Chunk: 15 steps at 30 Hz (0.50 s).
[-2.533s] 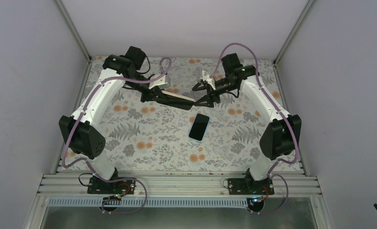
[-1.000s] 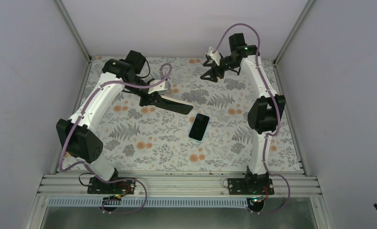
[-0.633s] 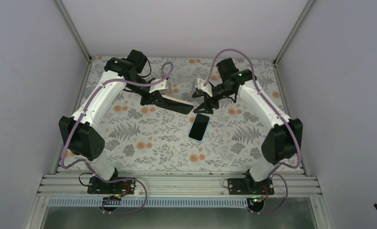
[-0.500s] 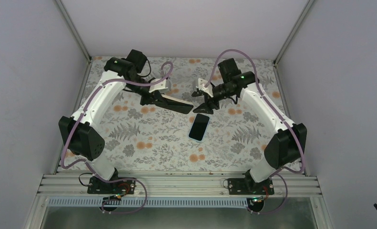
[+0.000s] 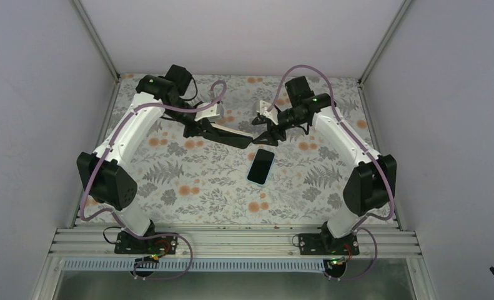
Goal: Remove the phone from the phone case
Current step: Remove the phone case from the phone.
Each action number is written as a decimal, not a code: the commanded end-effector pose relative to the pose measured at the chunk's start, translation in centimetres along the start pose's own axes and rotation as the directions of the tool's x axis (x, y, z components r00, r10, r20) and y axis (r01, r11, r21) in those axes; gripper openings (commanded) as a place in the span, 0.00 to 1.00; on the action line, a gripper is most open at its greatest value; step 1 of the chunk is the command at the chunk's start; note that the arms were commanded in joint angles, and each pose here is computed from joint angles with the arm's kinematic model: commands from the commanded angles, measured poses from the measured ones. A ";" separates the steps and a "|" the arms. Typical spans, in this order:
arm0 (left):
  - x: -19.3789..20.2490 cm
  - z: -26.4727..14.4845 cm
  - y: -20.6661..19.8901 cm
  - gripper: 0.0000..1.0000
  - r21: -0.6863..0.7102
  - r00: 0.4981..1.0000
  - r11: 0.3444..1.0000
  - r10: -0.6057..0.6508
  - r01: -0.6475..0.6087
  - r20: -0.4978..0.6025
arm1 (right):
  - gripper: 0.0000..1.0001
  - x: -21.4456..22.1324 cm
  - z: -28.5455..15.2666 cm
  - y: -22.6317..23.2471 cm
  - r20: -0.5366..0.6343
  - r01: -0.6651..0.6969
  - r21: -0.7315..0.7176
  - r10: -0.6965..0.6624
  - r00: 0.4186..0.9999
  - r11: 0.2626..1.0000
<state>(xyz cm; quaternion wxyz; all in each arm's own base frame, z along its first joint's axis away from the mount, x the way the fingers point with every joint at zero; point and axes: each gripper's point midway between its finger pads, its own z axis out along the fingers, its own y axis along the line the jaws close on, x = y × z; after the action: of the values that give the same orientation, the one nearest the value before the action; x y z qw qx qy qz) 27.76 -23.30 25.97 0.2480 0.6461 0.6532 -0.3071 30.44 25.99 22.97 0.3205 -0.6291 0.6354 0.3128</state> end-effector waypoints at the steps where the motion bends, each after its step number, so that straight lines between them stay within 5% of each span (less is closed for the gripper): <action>1: -1.8 -0.8 -0.4 0.02 0.003 0.996 0.999 0.049 -0.049 0.074 | 0.75 -1.0 0.0 -1.3 0.036 0.016 0.016 -0.016 0.999 1.000; 15: -1.9 -0.8 -0.7 0.02 0.004 0.995 0.998 0.057 -0.058 0.078 | 0.71 -1.9 -0.8 -4.1 0.043 0.025 0.112 -0.030 0.999 0.993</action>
<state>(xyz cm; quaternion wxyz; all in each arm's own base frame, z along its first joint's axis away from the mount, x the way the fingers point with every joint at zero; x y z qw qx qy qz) 28.58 -23.03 25.92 0.2583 0.6468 0.6549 -0.2933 31.88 26.09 22.96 0.3262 -0.6202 0.6439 0.3072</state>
